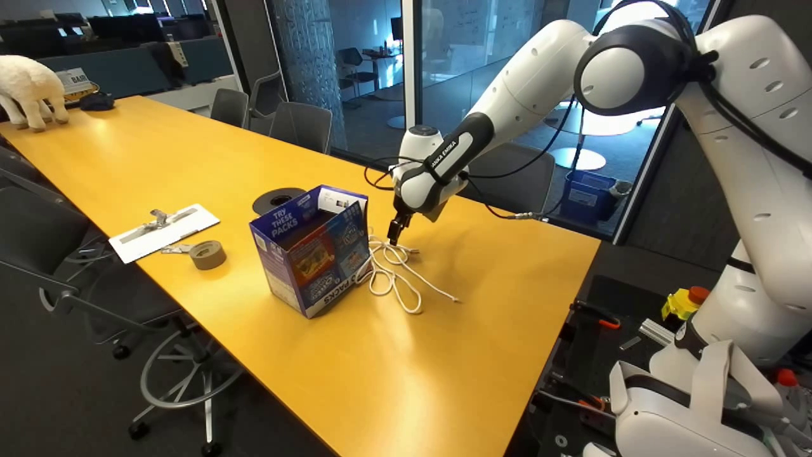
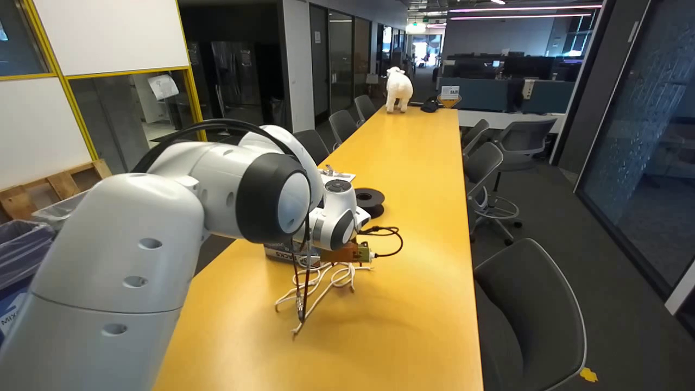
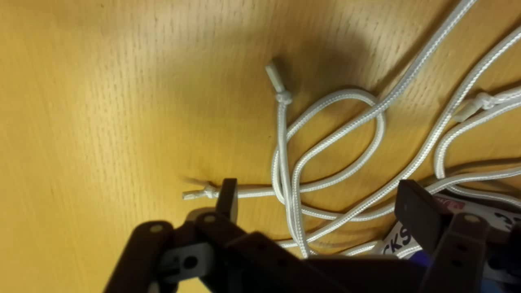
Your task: Place the two white ropes inside the blue box
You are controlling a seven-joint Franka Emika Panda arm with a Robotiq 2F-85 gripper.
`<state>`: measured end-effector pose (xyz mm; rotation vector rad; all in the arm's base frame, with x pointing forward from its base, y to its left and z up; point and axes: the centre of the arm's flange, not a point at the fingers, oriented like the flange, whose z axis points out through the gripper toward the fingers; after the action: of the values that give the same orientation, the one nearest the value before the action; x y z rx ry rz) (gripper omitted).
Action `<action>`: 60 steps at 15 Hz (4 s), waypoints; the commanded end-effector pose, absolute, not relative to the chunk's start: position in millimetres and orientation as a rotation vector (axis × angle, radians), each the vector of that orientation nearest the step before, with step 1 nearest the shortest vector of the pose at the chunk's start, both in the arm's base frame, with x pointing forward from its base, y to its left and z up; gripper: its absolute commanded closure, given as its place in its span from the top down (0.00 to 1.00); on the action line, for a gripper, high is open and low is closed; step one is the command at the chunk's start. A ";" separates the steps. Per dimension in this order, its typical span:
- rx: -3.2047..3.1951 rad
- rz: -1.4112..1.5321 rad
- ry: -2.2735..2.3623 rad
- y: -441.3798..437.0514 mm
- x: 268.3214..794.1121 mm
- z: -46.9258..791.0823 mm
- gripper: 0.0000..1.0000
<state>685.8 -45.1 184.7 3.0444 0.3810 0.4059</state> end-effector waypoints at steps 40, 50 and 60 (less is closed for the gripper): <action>3.158 0.091 -0.319 -55.0 788.6 124.6 1.00; 3.129 0.039 -0.288 -52.2 789.9 121.1 1.00; 3.087 0.020 -0.237 -44.8 788.0 128.1 1.00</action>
<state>774.7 -47.9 123.0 3.1174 -0.2397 0.0115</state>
